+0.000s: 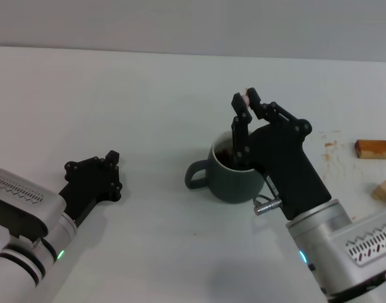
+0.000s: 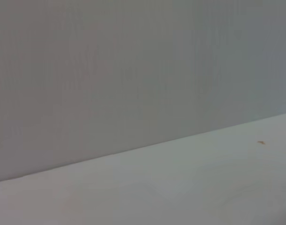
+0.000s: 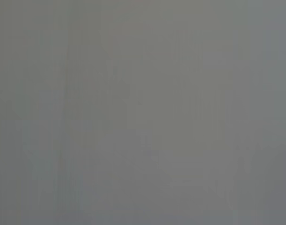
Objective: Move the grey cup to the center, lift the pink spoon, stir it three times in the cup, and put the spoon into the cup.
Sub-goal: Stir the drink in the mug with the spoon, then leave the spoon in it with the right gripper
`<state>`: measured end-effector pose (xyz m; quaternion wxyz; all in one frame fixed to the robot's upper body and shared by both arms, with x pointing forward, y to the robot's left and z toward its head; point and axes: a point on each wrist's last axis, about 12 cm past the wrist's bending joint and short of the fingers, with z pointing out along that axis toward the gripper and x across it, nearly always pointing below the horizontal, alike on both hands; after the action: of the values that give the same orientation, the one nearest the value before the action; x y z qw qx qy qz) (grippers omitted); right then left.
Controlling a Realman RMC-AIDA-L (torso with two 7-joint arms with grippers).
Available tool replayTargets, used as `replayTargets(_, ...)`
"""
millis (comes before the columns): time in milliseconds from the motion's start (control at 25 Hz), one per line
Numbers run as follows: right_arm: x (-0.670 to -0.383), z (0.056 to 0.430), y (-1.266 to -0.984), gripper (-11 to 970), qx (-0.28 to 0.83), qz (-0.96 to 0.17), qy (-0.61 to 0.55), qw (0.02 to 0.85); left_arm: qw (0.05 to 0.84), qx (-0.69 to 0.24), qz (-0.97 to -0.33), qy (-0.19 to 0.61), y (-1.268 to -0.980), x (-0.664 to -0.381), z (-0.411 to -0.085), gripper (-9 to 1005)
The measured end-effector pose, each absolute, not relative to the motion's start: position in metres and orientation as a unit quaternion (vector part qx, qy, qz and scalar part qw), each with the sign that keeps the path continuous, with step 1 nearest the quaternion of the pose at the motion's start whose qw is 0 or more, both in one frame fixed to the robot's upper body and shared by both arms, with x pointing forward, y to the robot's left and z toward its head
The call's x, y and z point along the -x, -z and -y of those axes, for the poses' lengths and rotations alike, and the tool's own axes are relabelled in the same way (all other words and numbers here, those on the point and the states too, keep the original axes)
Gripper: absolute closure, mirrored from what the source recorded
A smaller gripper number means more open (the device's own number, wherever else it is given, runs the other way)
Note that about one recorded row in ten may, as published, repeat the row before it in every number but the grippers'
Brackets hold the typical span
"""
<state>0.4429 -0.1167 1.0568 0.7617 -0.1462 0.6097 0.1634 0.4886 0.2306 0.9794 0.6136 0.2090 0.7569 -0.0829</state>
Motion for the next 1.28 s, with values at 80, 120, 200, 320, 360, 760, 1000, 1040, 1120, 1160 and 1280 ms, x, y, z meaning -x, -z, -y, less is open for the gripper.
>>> replayTargets(80,-0.447,0.118,-1.053,927,0.146,-0.619,-0.172,0.752,0.613,-0.209,-0.757,0.083,-0.979,-0.489,-0.231,998)
replayTargets(120,-0.449,0.119,-1.051,927,0.146,-0.623,-0.174,0.748,0.613,-0.209,-0.757,0.083,-0.979,-0.489,-0.231,998)
replayTargets(200,-0.453,0.119,-1.048,927,0.151,-0.632,-0.175,0.740,0.613,-0.209,-0.758,0.083,-0.979,-0.488,-0.231,998)
replayTargets(320,-0.458,0.119,-1.046,928,0.156,-0.637,-0.178,0.734,0.613,-0.208,-0.758,0.083,-0.979,-0.488,-0.231,998)
replayTargets(360,-0.459,0.120,-1.045,928,0.157,-0.637,-0.179,0.734,0.612,-0.208,-0.759,0.082,-0.978,-0.487,-0.231,998)
replayTargets(760,-0.459,0.136,-1.042,927,0.146,-0.630,-0.155,0.747,0.611,-0.209,-0.759,0.080,-0.978,-0.487,-0.232,998)
replayTargets(1000,-0.440,0.137,-1.038,926,0.147,-0.630,-0.162,0.745,0.615,-0.206,-0.757,0.078,-0.979,-0.488,-0.233,998)
replayTargets(1040,-0.438,0.136,-1.038,926,0.148,-0.629,-0.166,0.745,0.617,-0.205,-0.756,0.076,-0.980,-0.488,-0.234,998)
replayTargets(1120,-0.437,0.133,-1.039,925,0.150,-0.629,-0.172,0.744,0.619,-0.203,-0.755,0.075,-0.980,-0.489,-0.235,998)
replayTargets(1160,-0.437,0.132,-1.039,925,0.151,-0.630,-0.175,0.742,0.621,-0.199,-0.754,0.074,-0.981,-0.489,-0.236,998)
replayTargets(1280,-0.440,0.128,-1.040,925,0.157,-0.631,-0.181,0.738,0.633,-0.188,-0.748,0.069,-0.984,-0.491,-0.240,998)
